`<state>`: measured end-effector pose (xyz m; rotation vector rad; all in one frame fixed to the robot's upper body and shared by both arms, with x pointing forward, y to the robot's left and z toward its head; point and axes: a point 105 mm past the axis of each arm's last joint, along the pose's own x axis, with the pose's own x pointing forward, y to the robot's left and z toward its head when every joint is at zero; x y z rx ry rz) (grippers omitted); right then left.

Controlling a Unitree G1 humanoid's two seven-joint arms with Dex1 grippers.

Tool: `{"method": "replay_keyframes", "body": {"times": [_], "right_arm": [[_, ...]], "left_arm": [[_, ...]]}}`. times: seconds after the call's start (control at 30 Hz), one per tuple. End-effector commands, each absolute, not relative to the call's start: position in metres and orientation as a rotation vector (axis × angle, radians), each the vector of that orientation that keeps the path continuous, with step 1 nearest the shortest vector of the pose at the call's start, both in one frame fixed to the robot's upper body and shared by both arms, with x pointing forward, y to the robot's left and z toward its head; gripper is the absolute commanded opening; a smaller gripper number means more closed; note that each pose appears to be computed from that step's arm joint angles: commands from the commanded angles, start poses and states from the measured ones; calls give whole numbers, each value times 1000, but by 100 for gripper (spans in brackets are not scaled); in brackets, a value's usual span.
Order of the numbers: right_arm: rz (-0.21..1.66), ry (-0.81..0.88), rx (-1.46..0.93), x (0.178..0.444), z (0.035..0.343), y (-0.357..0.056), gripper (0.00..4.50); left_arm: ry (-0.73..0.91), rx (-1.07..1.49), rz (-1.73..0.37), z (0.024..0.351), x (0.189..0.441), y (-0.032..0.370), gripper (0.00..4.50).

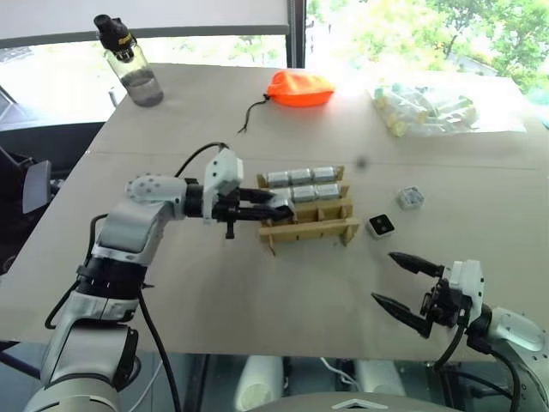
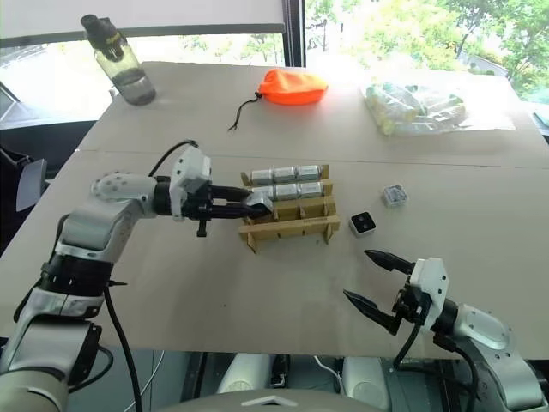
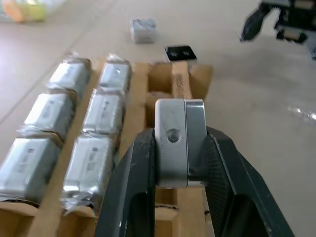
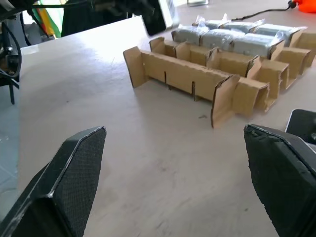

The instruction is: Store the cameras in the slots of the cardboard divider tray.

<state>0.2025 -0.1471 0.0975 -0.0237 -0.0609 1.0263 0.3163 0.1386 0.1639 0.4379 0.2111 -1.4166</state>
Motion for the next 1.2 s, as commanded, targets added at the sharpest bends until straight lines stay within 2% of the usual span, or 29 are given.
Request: {"method": "replay_keyframes", "body": {"times": [0.03,0.23,0.4,0.83,1.2], "right_arm": [[1020,-110,-57,202,105,-149,443],[990,-154,-51,206,112,-146,443],[964,-166,-46,204,115,-144,443],[930,-191,-52,207,120,-146,443],[935,-198,-43,206,117,-146,443]], "left_arm": [[221,547,-1456,174,320,139,74],[261,648,-1440,174,332,134,74],[299,596,-1449,166,329,119,74],[415,588,-1384,152,329,122,74],[374,563,-1425,158,328,111,74]]}}
